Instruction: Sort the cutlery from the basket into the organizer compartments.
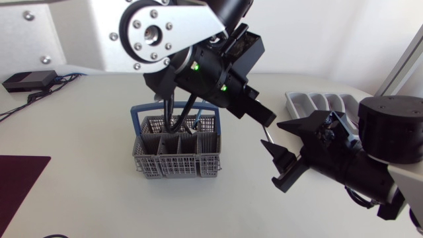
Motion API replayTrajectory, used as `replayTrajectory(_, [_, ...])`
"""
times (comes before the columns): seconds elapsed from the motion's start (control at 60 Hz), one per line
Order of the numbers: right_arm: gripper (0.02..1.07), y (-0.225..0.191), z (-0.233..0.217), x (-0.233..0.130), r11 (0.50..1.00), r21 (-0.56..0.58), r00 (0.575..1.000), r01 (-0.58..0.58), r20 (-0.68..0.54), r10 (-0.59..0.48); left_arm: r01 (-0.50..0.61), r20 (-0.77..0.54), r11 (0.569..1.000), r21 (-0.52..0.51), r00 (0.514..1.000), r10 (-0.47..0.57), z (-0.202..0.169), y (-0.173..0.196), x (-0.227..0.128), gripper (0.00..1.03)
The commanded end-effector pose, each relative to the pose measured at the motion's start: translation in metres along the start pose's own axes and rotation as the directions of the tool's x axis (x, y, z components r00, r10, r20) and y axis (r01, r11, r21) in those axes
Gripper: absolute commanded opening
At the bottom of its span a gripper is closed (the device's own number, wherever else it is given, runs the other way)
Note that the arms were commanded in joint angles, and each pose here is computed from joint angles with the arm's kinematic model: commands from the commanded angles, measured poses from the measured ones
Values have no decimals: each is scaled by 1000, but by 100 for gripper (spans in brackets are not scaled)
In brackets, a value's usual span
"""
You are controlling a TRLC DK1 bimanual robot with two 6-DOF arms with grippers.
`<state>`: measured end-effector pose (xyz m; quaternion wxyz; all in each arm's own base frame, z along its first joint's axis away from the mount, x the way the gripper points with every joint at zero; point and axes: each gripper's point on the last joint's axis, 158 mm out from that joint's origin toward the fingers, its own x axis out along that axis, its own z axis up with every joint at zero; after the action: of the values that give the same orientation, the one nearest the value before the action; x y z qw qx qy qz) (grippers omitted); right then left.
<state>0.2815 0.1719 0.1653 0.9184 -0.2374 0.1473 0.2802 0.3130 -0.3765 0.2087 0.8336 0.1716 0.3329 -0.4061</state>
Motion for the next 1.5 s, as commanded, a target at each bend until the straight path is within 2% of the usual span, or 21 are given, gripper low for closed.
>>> replayTrajectory(0.0, [56,-3,3,6,999,23,1000,25,2,-25,7,-1,995,-99,1000,-7,8,7,7,4])
replayTrajectory(0.317, [42,-10,16,28,996,-18,996,93,-1,-93,16,-55,979,-202,998,-28,-2,15,28,4])
replayTrajectory(0.45, [30,-10,16,36,994,-37,995,99,-12,-99,18,-65,976,-217,997,-33,-4,16,33,4])
replayTrajectory(0.533, [29,-9,15,40,994,-41,995,102,-17,-102,28,-65,972,-232,997,-44,-5,15,33,4])
replayTrajectory(0.583, [21,-8,13,42,993,-52,994,102,-25,-103,38,-66,969,-242,996,-56,-5,14,34,4])
replayTrajectory(0.65, [16,-7,12,43,994,-54,994,99,-31,-101,38,-66,969,-245,996,-56,-5,14,34,4])
replayTrajectory(1.017, [8,-3,8,45,996,-52,996,76,-39,-78,93,-56,960,-263,992,-111,-2,3,32,4])
replayTrajectory(1.15, [8,-2,6,42,996,-53,996,71,-43,-74,137,-45,953,-272,987,-154,1,-3,28,16])
replayTrajectory(1.233, [8,1,3,41,997,-53,997,56,-49,-59,152,-38,950,-273,985,-169,3,-6,26,18])
replayTrajectory(1.333, [8,3,2,38,998,-53,998,46,-50,-49,191,-28,943,-273,978,-206,6,-13,23,31])
replayTrajectory(1.483, [8,4,-2,32,998,-51,998,28,-56,-31,200,-2,943,-265,978,-207,14,-13,14,49])
